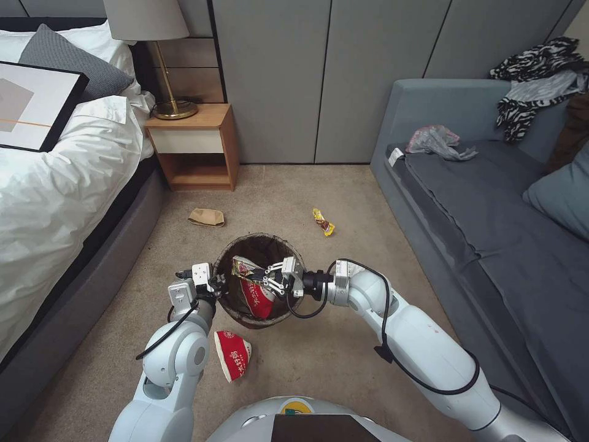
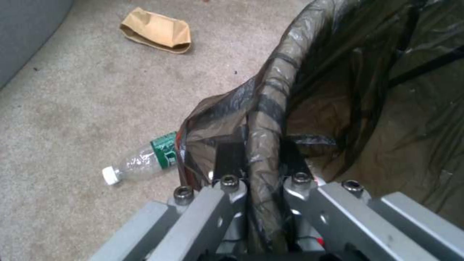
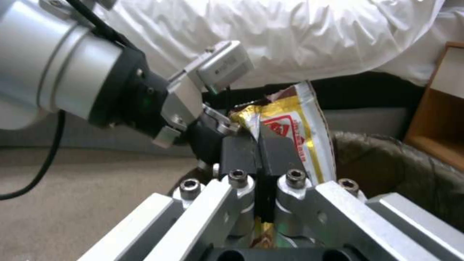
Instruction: Pick up the trash bin, then pick up the garbage from the floor and place it into the trash bin.
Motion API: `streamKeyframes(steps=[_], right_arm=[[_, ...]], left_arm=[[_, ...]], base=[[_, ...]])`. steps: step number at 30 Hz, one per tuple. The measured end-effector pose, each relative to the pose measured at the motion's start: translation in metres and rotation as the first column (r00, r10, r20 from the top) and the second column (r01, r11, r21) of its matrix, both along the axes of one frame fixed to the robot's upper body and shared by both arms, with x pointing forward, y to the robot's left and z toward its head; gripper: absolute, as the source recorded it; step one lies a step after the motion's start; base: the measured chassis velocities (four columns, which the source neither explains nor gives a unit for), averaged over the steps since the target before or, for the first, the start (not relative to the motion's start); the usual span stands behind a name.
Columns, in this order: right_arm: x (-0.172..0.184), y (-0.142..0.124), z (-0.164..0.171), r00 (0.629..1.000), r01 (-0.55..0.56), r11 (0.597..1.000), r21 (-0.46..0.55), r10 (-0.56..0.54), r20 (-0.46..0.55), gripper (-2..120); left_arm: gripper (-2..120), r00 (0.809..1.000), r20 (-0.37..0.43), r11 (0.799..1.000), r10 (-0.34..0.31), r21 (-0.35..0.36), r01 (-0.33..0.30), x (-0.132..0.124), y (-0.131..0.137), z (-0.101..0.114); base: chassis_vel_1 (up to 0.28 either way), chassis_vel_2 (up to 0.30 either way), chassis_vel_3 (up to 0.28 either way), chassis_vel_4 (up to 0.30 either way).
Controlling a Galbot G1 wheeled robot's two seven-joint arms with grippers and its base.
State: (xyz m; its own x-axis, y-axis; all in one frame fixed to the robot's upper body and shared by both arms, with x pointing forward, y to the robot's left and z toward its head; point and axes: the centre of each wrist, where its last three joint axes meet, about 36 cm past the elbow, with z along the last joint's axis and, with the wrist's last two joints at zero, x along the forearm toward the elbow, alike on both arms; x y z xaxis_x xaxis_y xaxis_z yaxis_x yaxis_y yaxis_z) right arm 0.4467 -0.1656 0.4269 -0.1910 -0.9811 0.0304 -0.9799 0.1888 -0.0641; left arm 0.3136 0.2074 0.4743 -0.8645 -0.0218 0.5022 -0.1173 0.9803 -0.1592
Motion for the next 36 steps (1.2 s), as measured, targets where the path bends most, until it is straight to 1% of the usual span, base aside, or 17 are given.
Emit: streamKeyframes(steps=[3,5,6,9,10,12,13,15,17,19,20,22,23,27,29,32,36], right_arm=[[0.0,0.0,0.0,1.0,0.015,1.0,-0.011,-0.015,-0.008,-1],[-0.001,-0.001,-0.001,1.0,0.021,1.0,-0.023,-0.021,-0.01,7],[-0.001,-0.001,-0.001,1.0,0.021,1.0,-0.023,-0.021,-0.01,7],[-0.001,-0.001,-0.002,1.0,0.026,0.999,-0.03,-0.026,-0.011,22],[-0.001,-0.001,-0.002,1.0,0.026,0.999,-0.03,-0.026,-0.011,22],[-0.002,-0.001,-0.003,0.999,0.029,0.999,-0.029,-0.029,-0.014,34],[-0.002,-0.001,-0.003,0.999,0.029,0.999,-0.029,-0.029,-0.014,34],[-0.004,-0.002,-0.005,0.999,0.034,0.999,-0.029,-0.034,-0.019,43],[-0.004,-0.004,-0.005,0.999,0.037,0.999,-0.03,-0.037,-0.021,46],[-0.004,-0.008,-0.008,0.998,0.048,0.998,-0.035,-0.049,-0.027,57],[-0.004,-0.008,-0.008,0.998,0.048,0.998,-0.035,-0.049,-0.027,57],[-0.005,-0.014,-0.011,0.998,0.061,0.997,-0.039,-0.062,-0.03,68],[-0.005,-0.014,-0.011,0.998,0.061,0.997,-0.039,-0.062,-0.03,68],[-0.005,-0.021,-0.005,0.997,0.076,0.996,-0.036,-0.076,-0.014,84],[-0.005,-0.027,0.003,0.996,0.089,0.996,-0.025,-0.088,0.006,96],[-0.005,-0.03,0.008,0.995,0.101,0.995,-0.016,-0.1,0.018,98],[-0.009,-0.044,0.028,0.981,0.172,0.985,0.017,-0.173,0.09,100]], left_arm=[[3,1.0,0.0,1.0,-0.001,-0.001,0.001,0.0,0.0,0.0],[3,1.0,0.0,1.0,-0.001,-0.001,0.001,0.0,-0.001,0.0],[3,1.0,0.0,1.0,-0.001,-0.001,0.001,0.0,-0.001,0.0],[3,1.0,0.0,1.0,-0.001,-0.001,0.001,0.0,0.0,0.0],[3,1.0,0.0,1.0,-0.001,-0.001,0.001,0.0,0.0,0.0],[3,1.0,0.001,1.0,0.0,0.0,0.0,-0.001,0.0,0.001],[3,1.0,0.001,1.0,0.0,0.0,0.0,-0.001,0.0,0.001],[3,1.0,0.003,1.0,0.001,0.001,-0.001,-0.002,0.0,0.002],[3,1.0,0.004,1.0,0.001,0.001,-0.001,-0.002,0.0,0.002],[3,1.0,0.006,1.0,0.002,0.001,-0.002,-0.002,0.001,0.003],[3,1.0,0.006,1.0,0.002,0.001,-0.002,-0.002,0.001,0.003],[3,1.0,0.006,1.0,0.002,0.002,-0.002,-0.002,0.001,0.003],[3,1.0,0.006,1.0,0.002,0.002,-0.002,-0.002,0.001,0.003],[3,1.0,0.007,1.0,0.003,0.003,-0.003,-0.002,0.001,0.003],[3,1.0,0.007,1.0,0.004,0.003,-0.004,-0.002,0.001,0.003],[3,1.0,0.007,1.0,0.005,0.003,-0.005,-0.002,0.002,0.003],[3,1.0,0.009,1.0,0.006,0.004,-0.006,-0.002,0.002,0.004]], base=[[0.0,0.0,0.0,0.0],[0.0,0.0,0.0,0.0],[0.0,0.0,0.0,0.0],[0.0,0.0,0.0,0.0],[0.0,0.0,0.0,0.0],[0.0,0.0,0.0,0.0],[0.0,0.0,0.0,0.0],[0.0,0.0,0.0,0.0],[0.0,0.0,0.0,0.0],[0.0,0.0,0.0,0.0],[0.0,0.0,0.0,0.0],[0.0,0.0,0.0,0.0],[0.0,0.0,0.0,0.0],[0.0,0.0,0.0,0.0],[0.0,0.0,0.0,0.0],[0.0,0.0,0.0,0.0],[0.0,0.0,0.0,0.0]])
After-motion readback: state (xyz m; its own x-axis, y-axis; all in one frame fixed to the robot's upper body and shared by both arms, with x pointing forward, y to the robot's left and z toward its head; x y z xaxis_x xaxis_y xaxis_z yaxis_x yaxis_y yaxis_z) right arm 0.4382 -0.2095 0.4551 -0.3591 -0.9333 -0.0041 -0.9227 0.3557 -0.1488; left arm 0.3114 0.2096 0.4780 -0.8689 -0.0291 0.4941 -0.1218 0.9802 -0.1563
